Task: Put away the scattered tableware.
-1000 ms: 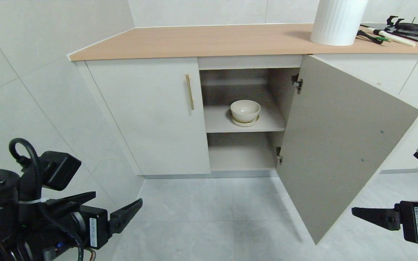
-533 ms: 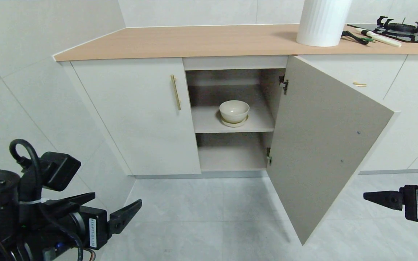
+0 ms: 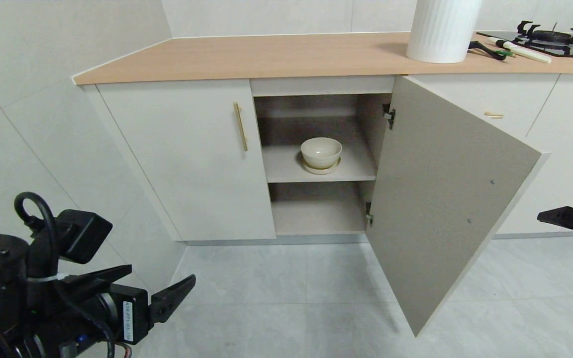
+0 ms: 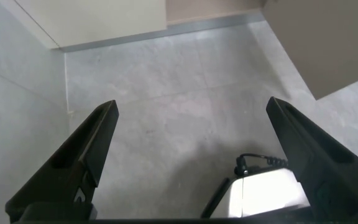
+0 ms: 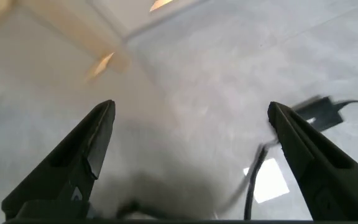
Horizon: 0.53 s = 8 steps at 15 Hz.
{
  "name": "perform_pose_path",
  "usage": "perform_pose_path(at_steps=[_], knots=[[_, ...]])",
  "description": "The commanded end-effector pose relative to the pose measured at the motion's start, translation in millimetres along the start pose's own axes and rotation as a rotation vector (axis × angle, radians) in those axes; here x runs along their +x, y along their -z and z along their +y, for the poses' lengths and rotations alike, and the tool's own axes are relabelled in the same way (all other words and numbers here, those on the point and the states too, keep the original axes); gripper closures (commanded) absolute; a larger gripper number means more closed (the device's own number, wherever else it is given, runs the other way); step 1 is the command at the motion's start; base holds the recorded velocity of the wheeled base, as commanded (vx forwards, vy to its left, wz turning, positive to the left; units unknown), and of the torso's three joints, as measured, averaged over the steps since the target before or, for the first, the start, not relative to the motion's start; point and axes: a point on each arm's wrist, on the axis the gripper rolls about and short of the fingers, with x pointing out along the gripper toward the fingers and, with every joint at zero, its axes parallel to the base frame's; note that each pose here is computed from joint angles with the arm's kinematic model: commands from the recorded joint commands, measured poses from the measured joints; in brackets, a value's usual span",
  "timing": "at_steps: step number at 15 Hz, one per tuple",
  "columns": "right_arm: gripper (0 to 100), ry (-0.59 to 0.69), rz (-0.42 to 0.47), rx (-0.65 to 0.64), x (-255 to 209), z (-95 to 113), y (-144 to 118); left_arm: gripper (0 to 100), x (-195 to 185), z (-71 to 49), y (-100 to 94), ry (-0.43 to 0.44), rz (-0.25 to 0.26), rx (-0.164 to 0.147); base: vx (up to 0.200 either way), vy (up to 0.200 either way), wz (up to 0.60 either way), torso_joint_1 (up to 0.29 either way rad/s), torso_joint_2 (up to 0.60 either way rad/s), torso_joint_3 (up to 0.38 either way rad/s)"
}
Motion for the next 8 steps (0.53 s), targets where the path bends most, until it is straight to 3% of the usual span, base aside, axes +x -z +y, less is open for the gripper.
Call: perform_pose_path(at_steps=[1,3,8], knots=[[0,0.035,0.014,0.015,12.0,-4.5,-1.0,0,0.1,-0.1,0.0,-0.001,0.0,-0.001,0.0,0.0,0.0,0.0,0.0,0.0],[0,-0.008,-0.025,0.137,25.3,1.2,-6.1,0,-1.4,0.0,-2.9,0.001,-0.015,-0.007,0.0,0.0,0.0,0.0,0.0,0.0],[0,-0.05,0.026,0.157,79.8,24.7,-18.2,0,1.6,3.3,-9.3,-0.023,-0.028,-0.032,0.0,0.0,0.0,0.0,0.0,0.0]])
